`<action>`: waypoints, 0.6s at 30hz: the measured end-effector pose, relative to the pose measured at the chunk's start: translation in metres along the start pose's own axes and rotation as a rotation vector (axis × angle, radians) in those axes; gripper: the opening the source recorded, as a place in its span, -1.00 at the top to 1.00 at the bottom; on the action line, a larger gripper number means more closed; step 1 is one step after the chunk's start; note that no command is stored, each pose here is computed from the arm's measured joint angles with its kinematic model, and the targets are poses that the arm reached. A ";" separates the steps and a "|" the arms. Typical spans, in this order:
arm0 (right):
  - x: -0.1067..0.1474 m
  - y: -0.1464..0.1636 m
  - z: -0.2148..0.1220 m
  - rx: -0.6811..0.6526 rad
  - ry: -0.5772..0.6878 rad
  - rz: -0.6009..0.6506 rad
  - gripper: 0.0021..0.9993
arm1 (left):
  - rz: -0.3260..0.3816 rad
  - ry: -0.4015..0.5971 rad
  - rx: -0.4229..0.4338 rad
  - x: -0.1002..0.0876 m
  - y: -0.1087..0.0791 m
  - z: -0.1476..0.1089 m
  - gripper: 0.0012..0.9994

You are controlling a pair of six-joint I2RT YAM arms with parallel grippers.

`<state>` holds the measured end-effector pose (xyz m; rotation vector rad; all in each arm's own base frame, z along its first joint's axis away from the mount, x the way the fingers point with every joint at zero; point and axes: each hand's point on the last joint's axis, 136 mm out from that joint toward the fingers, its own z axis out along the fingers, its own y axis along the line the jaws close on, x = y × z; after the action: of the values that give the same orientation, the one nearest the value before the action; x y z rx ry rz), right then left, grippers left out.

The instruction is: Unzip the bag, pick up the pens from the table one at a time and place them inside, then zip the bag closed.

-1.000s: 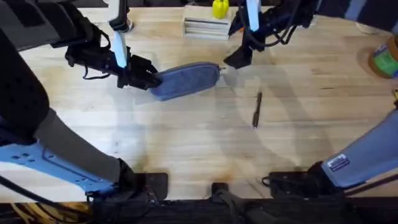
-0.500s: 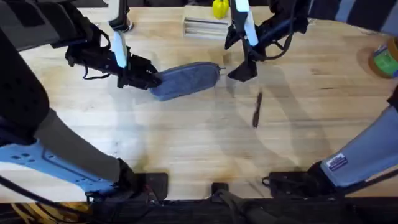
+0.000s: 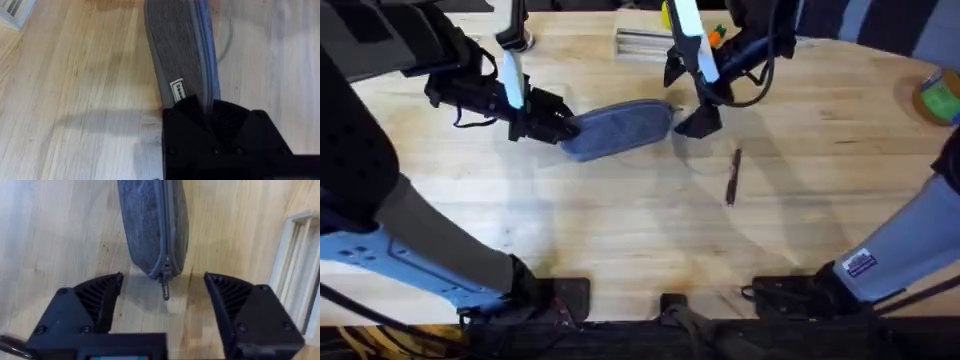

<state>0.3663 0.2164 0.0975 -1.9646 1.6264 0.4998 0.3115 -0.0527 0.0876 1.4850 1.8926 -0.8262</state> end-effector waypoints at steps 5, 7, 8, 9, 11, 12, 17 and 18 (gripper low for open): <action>0.005 0.001 0.006 -0.014 0.004 0.009 -0.65 | 0.000 0.000 0.000 0.000 0.000 0.000 0.92; 0.007 0.002 0.008 -0.019 0.005 0.012 -0.63 | 0.000 0.000 0.000 0.000 0.000 0.000 0.92; 0.007 0.002 0.008 -0.020 0.005 0.012 -0.61 | 0.000 0.000 0.000 0.000 0.000 0.000 0.92; 0.007 0.001 0.008 -0.018 0.005 0.011 -0.55 | 0.000 0.000 0.000 0.000 0.000 0.000 0.92; 0.007 0.000 0.008 -0.014 0.004 0.009 -0.30 | 0.000 0.000 0.000 0.000 0.000 0.000 0.92; 0.007 0.000 0.008 -0.013 0.004 0.009 -0.19 | 0.000 0.000 0.000 0.000 0.000 0.000 0.92; 0.007 0.000 0.008 -0.012 0.004 0.007 0.03 | 0.000 0.000 0.000 0.000 0.000 0.000 0.92; 0.007 0.000 0.008 -0.012 0.003 0.007 0.10 | 0.000 0.000 0.000 0.000 0.000 0.000 0.92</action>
<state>0.3685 0.2165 0.0870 -1.9704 1.6361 0.5099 0.3115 -0.0527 0.0876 1.4850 1.8927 -0.8263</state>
